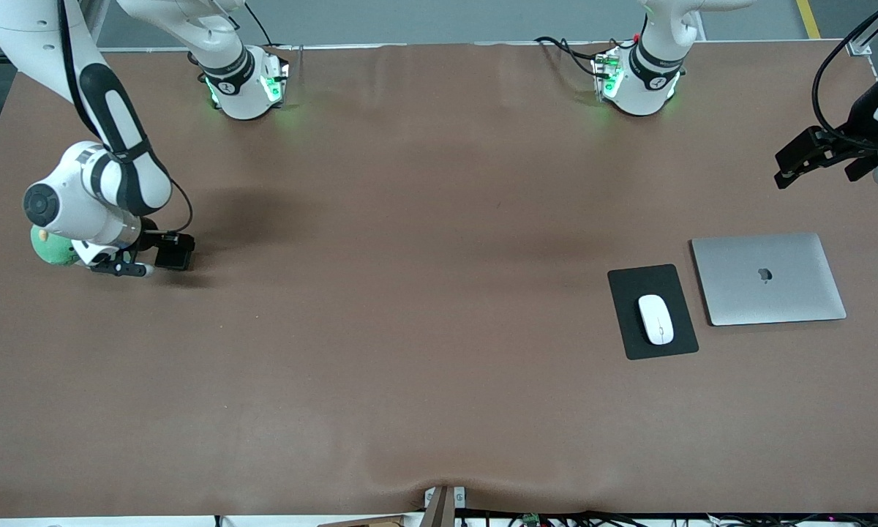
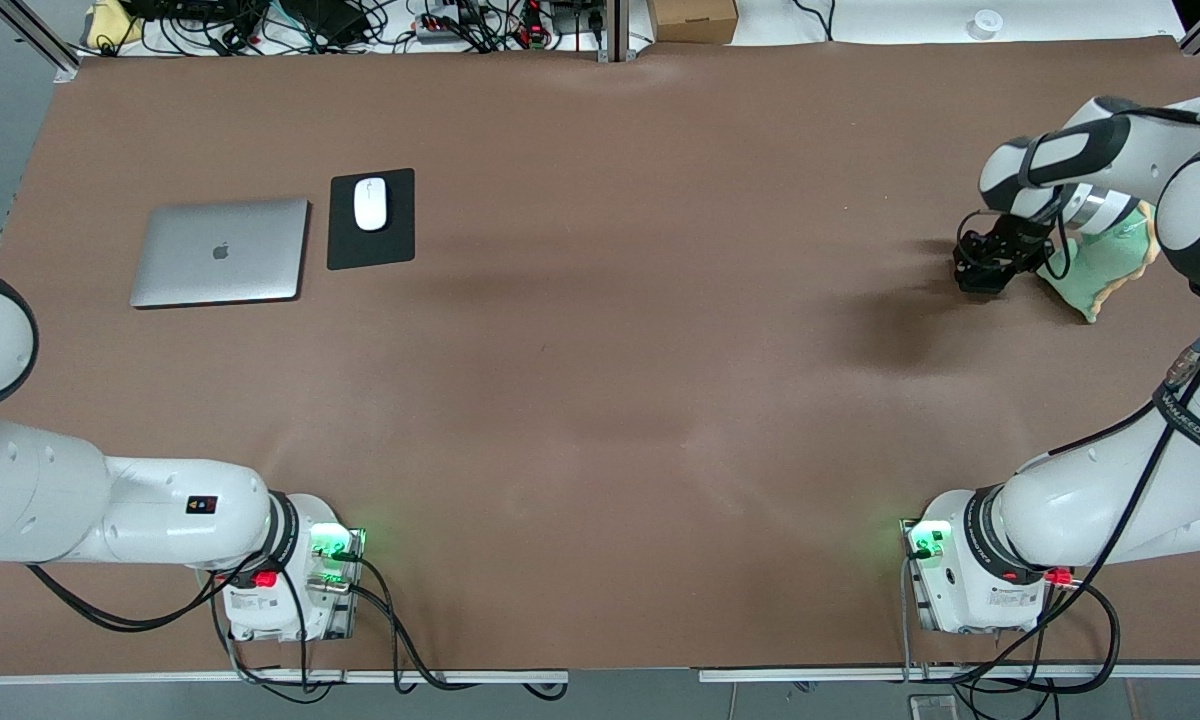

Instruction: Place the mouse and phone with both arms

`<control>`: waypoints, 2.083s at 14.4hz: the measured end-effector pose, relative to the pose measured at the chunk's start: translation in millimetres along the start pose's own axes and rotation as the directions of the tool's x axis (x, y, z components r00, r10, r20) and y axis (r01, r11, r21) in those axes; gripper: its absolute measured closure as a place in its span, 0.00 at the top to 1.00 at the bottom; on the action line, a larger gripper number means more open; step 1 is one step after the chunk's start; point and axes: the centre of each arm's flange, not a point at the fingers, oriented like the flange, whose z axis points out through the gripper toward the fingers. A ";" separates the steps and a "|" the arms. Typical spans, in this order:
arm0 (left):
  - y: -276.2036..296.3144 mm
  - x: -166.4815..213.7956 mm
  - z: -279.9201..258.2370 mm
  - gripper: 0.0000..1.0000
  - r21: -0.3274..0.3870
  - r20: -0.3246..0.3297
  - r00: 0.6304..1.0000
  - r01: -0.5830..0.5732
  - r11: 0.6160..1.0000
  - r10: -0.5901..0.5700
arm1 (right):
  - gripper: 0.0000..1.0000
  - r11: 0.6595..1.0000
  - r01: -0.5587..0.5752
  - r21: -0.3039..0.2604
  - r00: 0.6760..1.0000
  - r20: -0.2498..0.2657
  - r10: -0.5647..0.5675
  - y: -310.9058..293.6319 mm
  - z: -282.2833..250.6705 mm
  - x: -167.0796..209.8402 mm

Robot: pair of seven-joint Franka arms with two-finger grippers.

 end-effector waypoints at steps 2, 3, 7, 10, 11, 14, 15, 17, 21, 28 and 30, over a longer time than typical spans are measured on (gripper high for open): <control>0.0 0.0 0.2 1.00 0.000 0.000 1.000 0.000 1.000 0.000 | 0.80 1.000 0.001 -0.002 1.000 0.003 -0.001 -0.7 4.9 -3.1; 0.1 0.0 0.2 1.00 0.000 0.000 1.000 0.000 1.000 0.000 | 0.80 1.000 0.001 -0.003 1.000 0.005 -0.001 -0.6 5.9 -3.2; 0.2 0.0 0.1 1.00 0.000 0.000 1.000 0.000 1.000 0.000 | 0.93 1.000 0.000 -0.005 1.000 0.016 0.000 -0.1 10.7 -3.9; 1.7 -0.2 -1.4 1.00 -0.001 -0.004 1.000 -0.003 1.000 0.003 | 1.00 1.000 0.005 -0.007 1.000 0.001 -0.005 -2.1 5.3 1.7; 3.1 -0.3 -2.7 1.00 -0.002 -0.007 1.000 -0.006 1.000 0.006 | 1.00 1.000 0.009 -0.006 1.000 -0.008 -0.009 -3.7 -0.3 6.8; 4.3 -0.4 -4.7 1.00 -0.003 -0.011 1.000 -0.008 1.000 0.008 | 1.00 1.000 0.029 0.011 0.999 -0.014 -0.029 -11.0 -39.3 37.2; 4.3 -0.4 -4.6 1.00 -0.003 -0.011 1.000 -0.008 1.000 0.008 | 1.00 0.999 0.039 0.018 0.999 -0.020 -0.039 -14.3 -59.9 50.8; 4.2 -0.4 -4.5 1.00 -0.003 -0.011 1.000 -0.007 1.000 0.007 | 1.00 0.998 0.059 0.022 0.997 -0.058 -0.058 -21.2 -103.9 76.5; 4.0 -0.4 -4.4 1.00 -0.003 -0.011 1.000 -0.007 1.000 0.007 | 1.00 0.996 0.085 0.012 0.986 -0.146 -0.082 -29.3 -173.2 109.2; 4.6 -0.1 -2.0 1.00 -0.002 -0.005 1.000 -0.008 1.000 0.008 | 1.00 0.989 0.150 0.015 0.984 -0.097 -0.148 -56.4 -298.0 141.4; 6.0 0.5 -0.5 1.00 -0.002 -0.002 1.000 -0.011 1.000 0.011 | 1.00 0.987 0.162 0.000 0.975 -0.152 -0.160 -61.1 -336.1 142.7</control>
